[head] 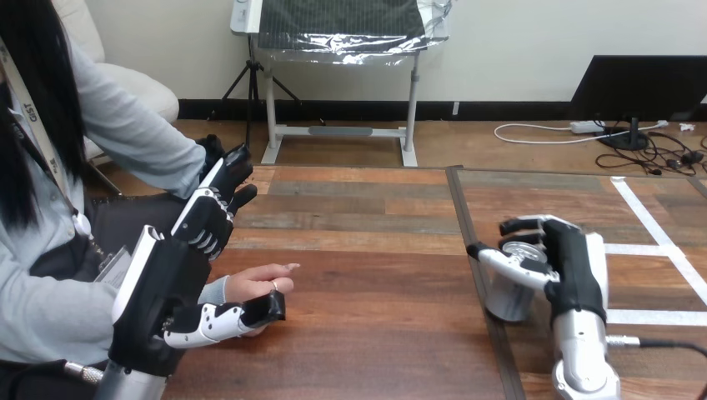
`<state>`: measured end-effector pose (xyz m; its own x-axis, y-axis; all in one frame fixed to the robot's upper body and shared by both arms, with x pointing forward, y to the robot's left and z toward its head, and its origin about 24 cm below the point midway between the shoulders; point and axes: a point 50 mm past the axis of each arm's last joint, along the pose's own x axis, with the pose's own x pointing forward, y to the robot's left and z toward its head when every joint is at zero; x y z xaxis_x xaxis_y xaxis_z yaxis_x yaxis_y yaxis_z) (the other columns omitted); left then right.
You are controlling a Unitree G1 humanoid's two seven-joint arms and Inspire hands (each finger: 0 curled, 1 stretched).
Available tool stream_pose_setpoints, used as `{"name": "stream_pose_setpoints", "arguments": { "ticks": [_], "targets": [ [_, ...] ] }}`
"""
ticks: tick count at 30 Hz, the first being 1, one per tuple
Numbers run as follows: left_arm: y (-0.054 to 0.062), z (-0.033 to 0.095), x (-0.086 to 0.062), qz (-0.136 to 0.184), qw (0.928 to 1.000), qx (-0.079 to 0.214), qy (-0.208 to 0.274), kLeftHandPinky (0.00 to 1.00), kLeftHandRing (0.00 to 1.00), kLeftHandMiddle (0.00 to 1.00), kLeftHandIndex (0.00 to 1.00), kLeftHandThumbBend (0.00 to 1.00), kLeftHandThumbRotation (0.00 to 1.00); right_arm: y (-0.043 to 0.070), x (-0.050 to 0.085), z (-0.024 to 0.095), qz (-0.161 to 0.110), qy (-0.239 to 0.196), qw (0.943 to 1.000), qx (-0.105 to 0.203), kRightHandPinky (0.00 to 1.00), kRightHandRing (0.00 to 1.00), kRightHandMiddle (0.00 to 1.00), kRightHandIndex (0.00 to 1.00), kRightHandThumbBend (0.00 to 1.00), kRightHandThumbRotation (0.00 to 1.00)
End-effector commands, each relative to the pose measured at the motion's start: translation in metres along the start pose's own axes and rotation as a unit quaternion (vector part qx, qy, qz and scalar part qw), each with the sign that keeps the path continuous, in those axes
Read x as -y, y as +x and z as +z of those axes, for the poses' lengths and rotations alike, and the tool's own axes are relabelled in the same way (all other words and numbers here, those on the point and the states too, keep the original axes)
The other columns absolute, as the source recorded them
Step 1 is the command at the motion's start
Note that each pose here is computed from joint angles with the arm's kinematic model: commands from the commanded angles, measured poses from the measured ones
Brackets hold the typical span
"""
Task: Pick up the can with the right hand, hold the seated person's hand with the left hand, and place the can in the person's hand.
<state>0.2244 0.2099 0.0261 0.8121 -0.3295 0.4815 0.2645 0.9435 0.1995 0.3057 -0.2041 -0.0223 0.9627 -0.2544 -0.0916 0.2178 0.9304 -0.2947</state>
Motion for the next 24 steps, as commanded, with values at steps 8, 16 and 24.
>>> {"name": "stream_pose_setpoints", "arguments": {
  "ticks": [8,16,24],
  "targets": [
    [0.0153,0.0059,-0.0020,-0.009,0.9995,0.029,0.013,0.95,0.98,0.99,0.94,1.00,0.43,0.0261,0.0001,0.0528,0.005,-0.015,0.9945,0.103,0.36,0.42,0.48,0.50,0.81,0.00],
    [0.0158,0.0061,-0.0015,-0.008,0.9994,0.031,0.014,0.95,0.98,0.99,0.94,1.00,0.44,0.0259,-0.0015,0.0540,0.008,-0.028,0.9935,0.110,0.35,0.41,0.47,0.50,0.82,0.00],
    [0.0161,0.0061,-0.0016,-0.008,0.9994,0.032,0.012,0.95,0.98,0.99,0.94,1.00,0.44,0.0252,-0.0031,0.0531,0.012,-0.028,0.9936,0.108,0.36,0.41,0.47,0.50,0.82,0.00]
  ]
}}
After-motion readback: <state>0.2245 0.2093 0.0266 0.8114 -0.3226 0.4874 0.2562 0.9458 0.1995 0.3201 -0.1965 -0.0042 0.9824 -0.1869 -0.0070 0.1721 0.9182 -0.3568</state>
